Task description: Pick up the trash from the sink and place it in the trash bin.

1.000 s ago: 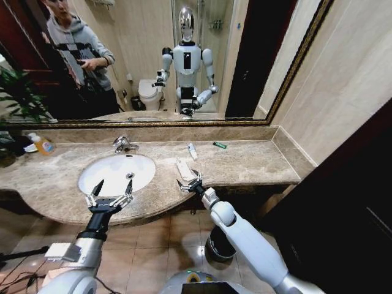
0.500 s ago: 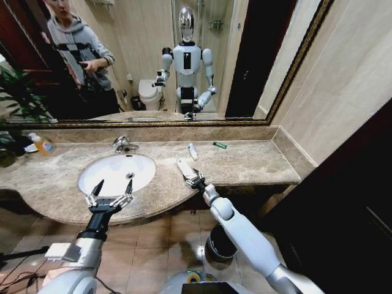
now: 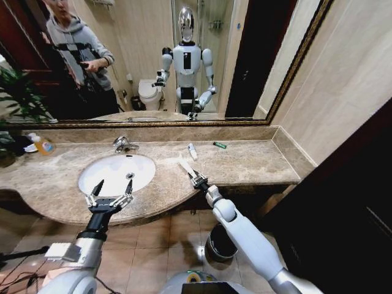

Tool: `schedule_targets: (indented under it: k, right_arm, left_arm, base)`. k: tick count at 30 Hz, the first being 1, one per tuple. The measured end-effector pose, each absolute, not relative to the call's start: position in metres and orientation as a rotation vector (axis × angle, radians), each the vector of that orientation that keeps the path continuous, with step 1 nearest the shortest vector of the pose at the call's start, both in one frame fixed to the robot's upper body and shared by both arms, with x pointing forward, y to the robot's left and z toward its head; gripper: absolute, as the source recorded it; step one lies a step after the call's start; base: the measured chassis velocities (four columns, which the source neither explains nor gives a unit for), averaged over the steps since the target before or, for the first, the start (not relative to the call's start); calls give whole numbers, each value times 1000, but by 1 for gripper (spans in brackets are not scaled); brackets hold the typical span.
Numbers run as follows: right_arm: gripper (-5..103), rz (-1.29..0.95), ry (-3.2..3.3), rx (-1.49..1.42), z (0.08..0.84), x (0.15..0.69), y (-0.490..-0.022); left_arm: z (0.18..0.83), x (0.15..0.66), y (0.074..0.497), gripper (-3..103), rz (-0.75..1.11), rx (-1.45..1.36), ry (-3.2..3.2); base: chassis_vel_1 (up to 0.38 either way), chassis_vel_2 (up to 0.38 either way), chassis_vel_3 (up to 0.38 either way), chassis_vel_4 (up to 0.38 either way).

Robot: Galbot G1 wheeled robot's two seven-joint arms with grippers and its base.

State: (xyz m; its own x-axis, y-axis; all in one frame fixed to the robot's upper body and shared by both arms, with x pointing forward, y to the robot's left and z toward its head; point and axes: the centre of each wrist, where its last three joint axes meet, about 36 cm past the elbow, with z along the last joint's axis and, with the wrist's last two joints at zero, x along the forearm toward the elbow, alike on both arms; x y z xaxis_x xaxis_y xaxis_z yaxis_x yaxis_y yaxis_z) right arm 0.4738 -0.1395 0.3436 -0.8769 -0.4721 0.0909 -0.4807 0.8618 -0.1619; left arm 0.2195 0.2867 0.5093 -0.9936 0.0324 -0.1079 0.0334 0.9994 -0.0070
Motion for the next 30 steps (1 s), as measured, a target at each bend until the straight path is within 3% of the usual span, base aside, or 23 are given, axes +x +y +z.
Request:
schedule_targets:
  k: [1,3,6,9,10,19,25,30]
  right_arm:
    - [21,276,-2986,760,344,473,-140]
    - [21,273,-2989,757,344,472,-140]
    - [6,247,-3003,740,347,468,-145]
    - [6,221,-3029,723,353,464,-151]
    - [1,212,-3042,716,356,461,-154]
    - [0,144,-3160,654,366,432,-192]
    - [0,-79,-3218,554,375,377,-213]
    - [0,-66,-3296,497,356,329,-230]
  left_arm:
    - [509,219,287,100,-13,50,3033]
    - [509,219,287,100,-13,50,3033]
    - [509,219,287,100,-13,50,3033]
    - [509,219,287,100,-13,50,3033]
    - [509,219,287,100,-13,50,3033]
    - [509,219,287,100,-13,50,3033]
    - [509,219,287,100,-13,50,3033]
    - [509,219,287,100,-13,50,3033]
  base:
    - [0,0,0,0]
    - [0,0,0,0]
    - [0,0,0,0]
    - [0,0,0,0]
    - [0,0,0,0]
    - [0,0,0,0]
    - [0,0,0,0]
    - [0,0,0,0]
